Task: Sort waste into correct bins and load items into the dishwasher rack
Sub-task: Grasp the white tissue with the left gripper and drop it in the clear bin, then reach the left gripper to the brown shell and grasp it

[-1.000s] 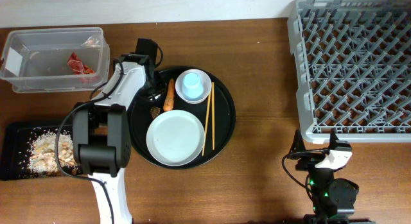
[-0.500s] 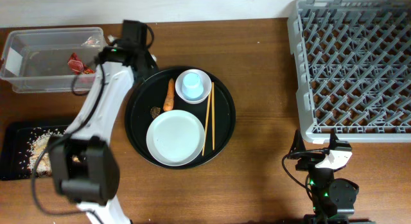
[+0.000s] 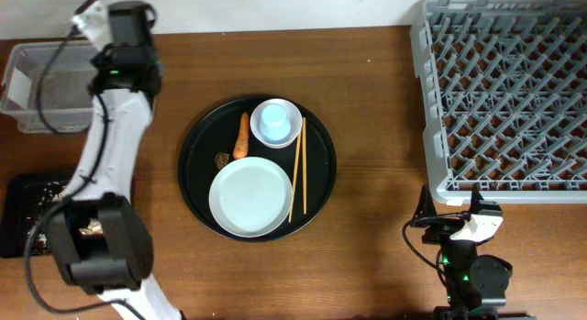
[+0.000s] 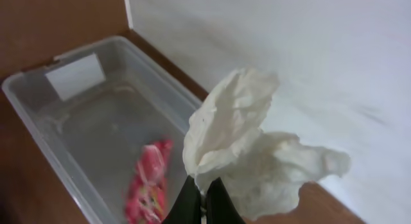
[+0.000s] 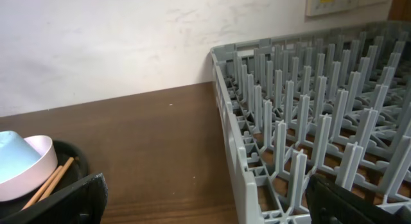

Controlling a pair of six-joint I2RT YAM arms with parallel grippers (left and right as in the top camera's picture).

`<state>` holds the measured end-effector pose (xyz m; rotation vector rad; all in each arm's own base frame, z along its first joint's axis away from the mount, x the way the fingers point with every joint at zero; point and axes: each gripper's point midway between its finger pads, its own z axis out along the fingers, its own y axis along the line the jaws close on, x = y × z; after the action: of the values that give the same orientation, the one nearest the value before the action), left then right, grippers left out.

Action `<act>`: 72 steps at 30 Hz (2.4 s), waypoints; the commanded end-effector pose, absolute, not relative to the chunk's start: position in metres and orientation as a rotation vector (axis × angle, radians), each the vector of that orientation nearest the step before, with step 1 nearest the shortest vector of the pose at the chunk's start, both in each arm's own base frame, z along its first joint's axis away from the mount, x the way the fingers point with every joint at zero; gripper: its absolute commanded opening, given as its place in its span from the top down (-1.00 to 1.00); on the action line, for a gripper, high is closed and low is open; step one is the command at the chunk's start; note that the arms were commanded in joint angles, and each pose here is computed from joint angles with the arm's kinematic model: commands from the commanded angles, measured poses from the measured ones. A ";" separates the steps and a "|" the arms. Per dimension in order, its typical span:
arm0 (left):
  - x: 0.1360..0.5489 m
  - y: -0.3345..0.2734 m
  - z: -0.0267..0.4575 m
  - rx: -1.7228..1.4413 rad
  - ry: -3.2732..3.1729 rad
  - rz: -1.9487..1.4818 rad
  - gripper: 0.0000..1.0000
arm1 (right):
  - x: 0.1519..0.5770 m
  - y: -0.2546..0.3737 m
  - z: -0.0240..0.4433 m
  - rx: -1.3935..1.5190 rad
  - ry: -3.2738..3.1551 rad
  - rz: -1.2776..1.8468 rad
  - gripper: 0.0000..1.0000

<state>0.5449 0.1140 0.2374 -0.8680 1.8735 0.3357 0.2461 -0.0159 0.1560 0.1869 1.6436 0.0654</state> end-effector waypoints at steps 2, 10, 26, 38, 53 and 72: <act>0.550 0.159 0.184 -0.857 2.010 0.311 0.95 | 0.246 -0.017 0.154 0.202 1.647 0.062 -0.96; 0.533 0.187 0.165 -0.909 2.095 0.241 -0.98 | 0.246 -0.017 0.154 0.202 1.647 0.062 -0.96; 0.462 0.002 0.268 -0.505 2.324 -0.559 -0.98 | 0.246 -0.017 0.154 0.202 1.647 0.062 -0.97; 0.378 -0.051 0.137 -0.493 2.889 -0.228 -0.93 | 0.246 -0.017 0.154 0.202 1.647 0.062 -0.96; 0.355 -0.025 0.065 -0.523 3.072 0.098 0.79 | 0.246 -0.017 0.154 0.202 1.647 0.062 -0.96; 0.319 -0.046 0.003 -0.508 3.231 0.016 0.99 | 0.246 -0.017 0.154 0.202 1.647 0.062 -0.97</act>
<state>0.3212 -0.0328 0.0051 -0.4964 3.2008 0.1369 0.2461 -0.0159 0.1561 0.1868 1.6428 0.0654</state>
